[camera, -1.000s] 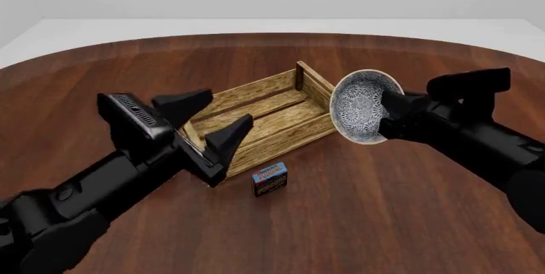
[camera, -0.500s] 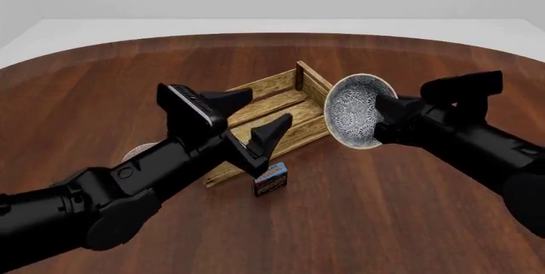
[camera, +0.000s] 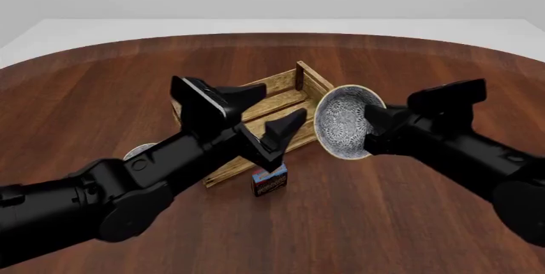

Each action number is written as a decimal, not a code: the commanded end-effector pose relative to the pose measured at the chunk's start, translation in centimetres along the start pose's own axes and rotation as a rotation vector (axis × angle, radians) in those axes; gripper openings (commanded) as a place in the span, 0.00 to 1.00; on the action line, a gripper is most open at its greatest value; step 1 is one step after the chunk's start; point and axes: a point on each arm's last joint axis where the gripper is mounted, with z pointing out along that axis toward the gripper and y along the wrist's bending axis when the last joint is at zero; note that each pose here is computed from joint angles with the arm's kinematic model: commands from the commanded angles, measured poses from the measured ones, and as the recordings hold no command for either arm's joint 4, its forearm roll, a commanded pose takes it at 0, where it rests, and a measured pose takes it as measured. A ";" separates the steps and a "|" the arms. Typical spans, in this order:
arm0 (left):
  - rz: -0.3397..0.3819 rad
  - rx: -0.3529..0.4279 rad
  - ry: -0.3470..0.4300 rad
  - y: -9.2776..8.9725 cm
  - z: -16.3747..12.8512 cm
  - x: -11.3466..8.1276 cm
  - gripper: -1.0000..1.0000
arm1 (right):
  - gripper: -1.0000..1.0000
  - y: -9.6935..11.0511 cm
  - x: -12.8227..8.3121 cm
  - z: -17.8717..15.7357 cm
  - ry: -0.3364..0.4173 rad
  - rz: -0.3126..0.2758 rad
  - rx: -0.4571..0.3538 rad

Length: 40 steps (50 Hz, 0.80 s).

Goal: Stack the right bowl on the left bowl and place them in the tray.

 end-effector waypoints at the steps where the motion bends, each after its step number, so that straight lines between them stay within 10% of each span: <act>1: -0.020 0.009 0.004 -0.3 0.8 -0.1 1.00 | 0.00 0.4 0.3 0.2 0.004 0.016 -0.019; 40: -0.100 0.025 0.088 -1.0 5.8 3.5 1.00 | 0.00 0.7 0.3 -0.3 0.004 0.016 -0.032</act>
